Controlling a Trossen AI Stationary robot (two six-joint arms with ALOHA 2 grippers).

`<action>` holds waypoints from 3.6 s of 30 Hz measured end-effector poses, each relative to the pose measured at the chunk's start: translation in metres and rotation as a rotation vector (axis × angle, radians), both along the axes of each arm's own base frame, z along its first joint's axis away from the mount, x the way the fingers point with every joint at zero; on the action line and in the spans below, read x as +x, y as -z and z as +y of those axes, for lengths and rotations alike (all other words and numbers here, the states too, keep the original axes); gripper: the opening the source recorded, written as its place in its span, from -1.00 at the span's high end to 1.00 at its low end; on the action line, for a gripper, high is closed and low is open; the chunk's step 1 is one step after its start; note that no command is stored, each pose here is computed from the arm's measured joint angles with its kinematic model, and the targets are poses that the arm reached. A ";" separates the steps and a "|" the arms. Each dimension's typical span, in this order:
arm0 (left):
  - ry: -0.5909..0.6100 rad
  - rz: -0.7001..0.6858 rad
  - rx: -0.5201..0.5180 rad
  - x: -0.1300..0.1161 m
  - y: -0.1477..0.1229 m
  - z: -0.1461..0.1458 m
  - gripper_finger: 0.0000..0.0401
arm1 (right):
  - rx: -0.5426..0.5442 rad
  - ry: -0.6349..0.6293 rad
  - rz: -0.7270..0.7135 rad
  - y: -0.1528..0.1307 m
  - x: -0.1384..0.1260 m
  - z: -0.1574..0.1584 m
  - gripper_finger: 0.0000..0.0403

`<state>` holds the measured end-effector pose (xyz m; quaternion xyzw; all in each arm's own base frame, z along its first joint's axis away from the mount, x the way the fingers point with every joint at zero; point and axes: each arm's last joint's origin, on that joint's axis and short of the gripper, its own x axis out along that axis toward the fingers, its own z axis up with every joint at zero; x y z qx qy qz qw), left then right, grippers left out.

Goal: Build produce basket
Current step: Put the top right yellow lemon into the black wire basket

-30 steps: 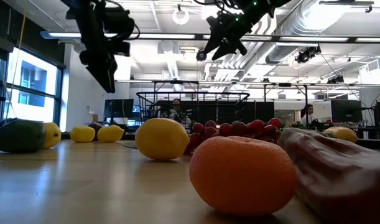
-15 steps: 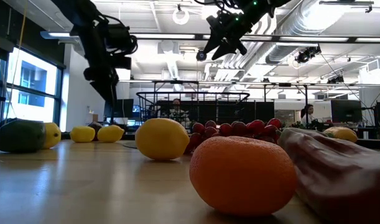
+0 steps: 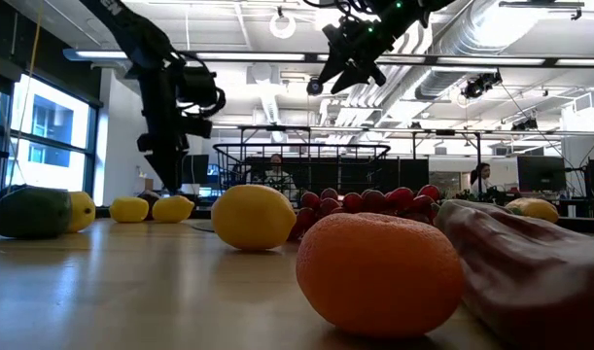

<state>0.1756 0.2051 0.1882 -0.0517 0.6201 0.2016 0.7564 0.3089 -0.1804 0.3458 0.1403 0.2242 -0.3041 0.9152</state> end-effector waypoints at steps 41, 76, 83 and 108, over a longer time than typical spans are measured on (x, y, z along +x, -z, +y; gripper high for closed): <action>-0.032 0.072 -0.110 0.005 0.032 0.006 0.08 | 0.070 0.025 -0.047 0.000 0.001 0.001 -0.05; -0.221 -0.437 0.239 -0.010 -0.114 -0.032 0.09 | 0.067 0.026 -0.044 0.000 0.000 0.000 -0.05; -0.161 -0.541 0.298 0.004 -0.133 -0.037 0.09 | 0.051 0.059 -0.037 0.000 -0.001 -0.001 -0.05; -0.215 -0.892 0.316 0.061 -0.135 -0.026 0.09 | -0.021 0.174 0.009 0.000 -0.016 -0.025 -0.05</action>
